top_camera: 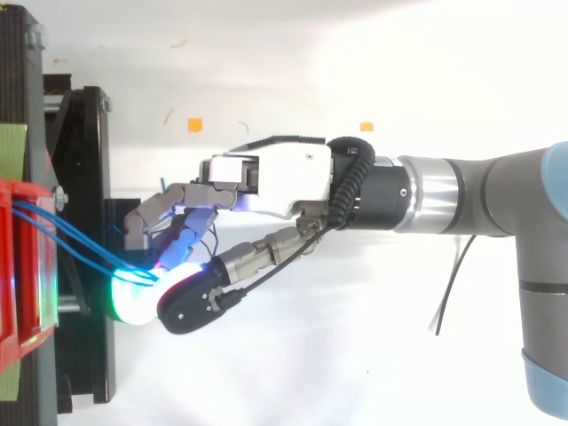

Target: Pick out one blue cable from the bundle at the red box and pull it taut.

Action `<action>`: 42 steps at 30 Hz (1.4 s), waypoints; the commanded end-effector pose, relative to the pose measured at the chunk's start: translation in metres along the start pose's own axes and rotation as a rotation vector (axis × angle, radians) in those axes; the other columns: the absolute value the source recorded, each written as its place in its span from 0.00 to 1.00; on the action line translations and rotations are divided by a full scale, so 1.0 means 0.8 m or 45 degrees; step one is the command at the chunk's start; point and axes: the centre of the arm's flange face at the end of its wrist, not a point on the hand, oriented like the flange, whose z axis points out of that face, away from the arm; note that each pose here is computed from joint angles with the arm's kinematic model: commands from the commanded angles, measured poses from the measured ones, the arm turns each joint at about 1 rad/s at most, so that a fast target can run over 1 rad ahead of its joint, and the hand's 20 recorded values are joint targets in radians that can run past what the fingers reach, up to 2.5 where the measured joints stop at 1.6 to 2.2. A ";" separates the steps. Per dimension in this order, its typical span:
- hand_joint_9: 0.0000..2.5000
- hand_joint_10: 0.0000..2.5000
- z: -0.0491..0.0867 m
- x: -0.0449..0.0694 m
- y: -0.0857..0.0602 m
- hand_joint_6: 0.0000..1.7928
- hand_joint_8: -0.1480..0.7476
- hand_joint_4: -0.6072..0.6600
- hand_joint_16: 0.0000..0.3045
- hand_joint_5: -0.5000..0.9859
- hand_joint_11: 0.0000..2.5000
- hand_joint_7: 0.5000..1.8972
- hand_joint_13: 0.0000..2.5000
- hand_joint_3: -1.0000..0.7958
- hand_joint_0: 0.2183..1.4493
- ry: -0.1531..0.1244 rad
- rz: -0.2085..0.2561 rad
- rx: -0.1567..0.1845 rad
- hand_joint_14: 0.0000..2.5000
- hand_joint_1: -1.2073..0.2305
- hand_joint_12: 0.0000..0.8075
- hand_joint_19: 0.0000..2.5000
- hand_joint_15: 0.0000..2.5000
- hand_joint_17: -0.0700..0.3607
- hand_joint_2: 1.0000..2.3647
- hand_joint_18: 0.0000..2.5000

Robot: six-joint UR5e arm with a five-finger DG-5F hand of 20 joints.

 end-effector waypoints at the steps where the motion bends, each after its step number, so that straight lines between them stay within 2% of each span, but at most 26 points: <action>1: 0.41 0.01 0.001 0.000 0.001 0.43 0.52 0.65 0.20 0.23 0.27 0.33 0.30 0.33 0.30 0.005 0.002 -0.001 0.01 0.47 0.49 0.29 0.16 0.48 0.01 0.28; 8: 0.42 0.01 0.007 0.000 0.007 0.43 0.52 0.64 0.20 0.24 0.27 0.34 0.31 0.31 0.31 0.014 0.020 -0.017 0.01 0.50 0.49 0.29 0.15 0.48 0.00 0.28; 11: 0.43 0.01 0.012 -0.001 0.012 0.44 0.52 0.63 0.20 0.24 0.28 0.33 0.31 0.36 0.34 0.020 0.021 -0.031 0.01 0.47 0.49 0.29 0.15 0.47 0.01 0.28; 13: 0.44 0.01 0.016 -0.002 0.016 0.46 0.52 0.61 0.20 0.24 0.29 0.33 0.32 0.46 0.33 0.021 0.021 -0.039 0.01 0.45 0.49 0.30 0.16 0.48 0.02 0.30; 16: 0.45 0.01 0.017 -0.002 0.017 0.48 0.56 0.62 0.22 0.24 0.30 0.33 0.34 0.52 0.31 0.021 0.023 -0.037 0.01 0.44 0.52 0.29 0.16 0.51 0.01 0.32; 21: 0.46 0.01 0.016 -0.002 0.017 0.49 0.58 0.64 0.24 0.24 0.30 0.33 0.35 0.55 0.32 0.033 0.026 -0.034 0.01 0.38 0.55 0.28 0.16 0.54 0.01 0.35; 24: 0.46 0.01 0.016 0.000 0.016 0.49 0.58 0.63 0.24 0.24 0.31 0.32 0.36 0.57 0.31 0.045 0.026 -0.029 0.01 0.37 0.55 0.28 0.16 0.54 0.01 0.35; 29: 0.47 0.01 0.016 0.000 0.016 0.50 0.57 0.64 0.23 0.23 0.32 0.31 0.36 0.54 0.32 0.045 0.026 -0.029 0.01 0.37 0.55 0.28 0.17 0.53 0.01 0.35; 31: 0.45 0.01 0.017 0.000 0.020 0.49 0.53 0.64 0.20 0.23 0.33 0.32 0.34 0.39 0.30 0.045 0.028 -0.032 0.01 0.40 0.50 0.30 0.18 0.49 0.01 0.31; 33: 0.45 0.01 0.017 -0.001 0.020 0.48 0.53 0.64 0.21 0.23 0.33 0.32 0.34 0.33 0.28 0.044 0.027 -0.029 0.01 0.43 0.51 0.30 0.18 0.49 0.01 0.31; 34: 0.45 0.01 0.017 -0.001 0.021 0.48 0.53 0.63 0.21 0.23 0.32 0.30 0.34 0.29 0.28 0.044 0.027 -0.027 0.01 0.49 0.51 0.30 0.17 0.49 0.00 0.31; 37: 0.46 0.01 0.016 -0.001 0.021 0.47 0.53 0.63 0.21 0.23 0.32 0.29 0.34 0.28 0.28 0.044 0.026 -0.019 0.01 0.59 0.52 0.30 0.17 0.49 0.00 0.31; 39: 0.47 0.01 0.016 -0.001 0.021 0.46 0.52 0.61 0.20 0.24 0.32 0.33 0.34 0.28 0.29 0.044 0.026 -0.017 0.01 0.63 0.51 0.30 0.17 0.49 0.00 0.31; 41: 0.48 0.01 0.016 -0.003 0.021 0.45 0.51 0.60 0.20 0.25 0.32 0.33 0.34 0.28 0.31 0.042 0.026 -0.017 0.01 0.62 0.50 0.30 0.18 0.48 0.00 0.31; 42: 0.48 0.01 0.016 -0.003 0.021 0.45 0.51 0.61 0.20 0.25 0.32 0.35 0.35 0.33 0.33 0.042 0.026 -0.015 0.01 0.60 0.50 0.30 0.17 0.48 0.00 0.31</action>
